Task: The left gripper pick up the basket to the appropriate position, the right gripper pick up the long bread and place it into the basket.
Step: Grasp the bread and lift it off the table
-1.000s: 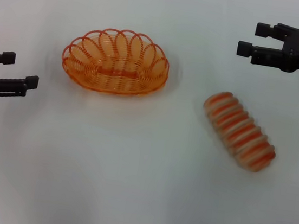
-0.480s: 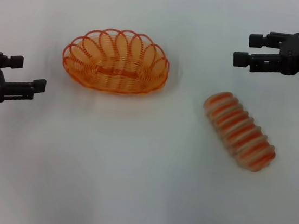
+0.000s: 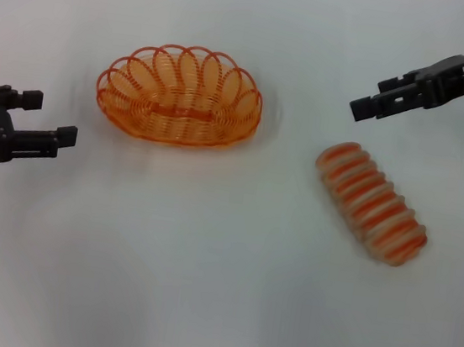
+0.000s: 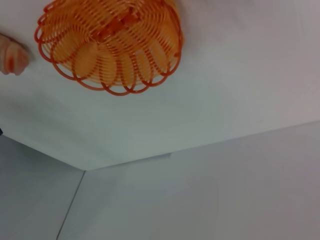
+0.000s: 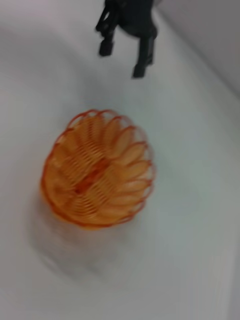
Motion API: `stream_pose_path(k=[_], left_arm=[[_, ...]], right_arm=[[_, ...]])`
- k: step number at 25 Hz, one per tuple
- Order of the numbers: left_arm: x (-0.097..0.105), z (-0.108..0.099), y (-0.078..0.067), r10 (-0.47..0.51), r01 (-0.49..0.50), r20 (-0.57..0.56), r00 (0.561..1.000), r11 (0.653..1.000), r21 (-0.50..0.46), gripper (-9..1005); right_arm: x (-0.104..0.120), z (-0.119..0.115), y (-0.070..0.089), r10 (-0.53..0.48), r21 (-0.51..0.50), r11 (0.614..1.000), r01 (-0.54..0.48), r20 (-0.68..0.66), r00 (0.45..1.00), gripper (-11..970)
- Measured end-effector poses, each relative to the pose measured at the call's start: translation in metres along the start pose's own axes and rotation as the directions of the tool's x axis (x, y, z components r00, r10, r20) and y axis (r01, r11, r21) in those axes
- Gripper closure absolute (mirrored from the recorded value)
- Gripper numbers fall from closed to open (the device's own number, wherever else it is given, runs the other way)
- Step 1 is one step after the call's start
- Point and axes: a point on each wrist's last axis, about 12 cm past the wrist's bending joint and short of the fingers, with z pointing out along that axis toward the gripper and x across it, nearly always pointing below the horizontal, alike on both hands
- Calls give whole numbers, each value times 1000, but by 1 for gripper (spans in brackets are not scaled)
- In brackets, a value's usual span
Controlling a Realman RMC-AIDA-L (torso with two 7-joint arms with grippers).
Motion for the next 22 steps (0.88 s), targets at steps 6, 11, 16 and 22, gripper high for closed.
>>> stream_pose_path(k=[6,11,16,22], left_arm=[[1,2,-1,-9,9,-5,1000,1000,11,106],[1,2,-1,-9,9,-6,1000,1000,11,106],[1,2,-1,-8,9,-7,1000,1000,11,106],[-1,3,1,-1,1,-8,1000,1000,2,106]], right_arm=[[-24,20,14,49,76,997,-33,-216,975,41],[-35,33,23,94,137,989,-53,-310,946,44],[-38,38,27,160,211,974,-86,-367,916,48],[-36,43,27,219,286,953,-103,-410,885,51]])
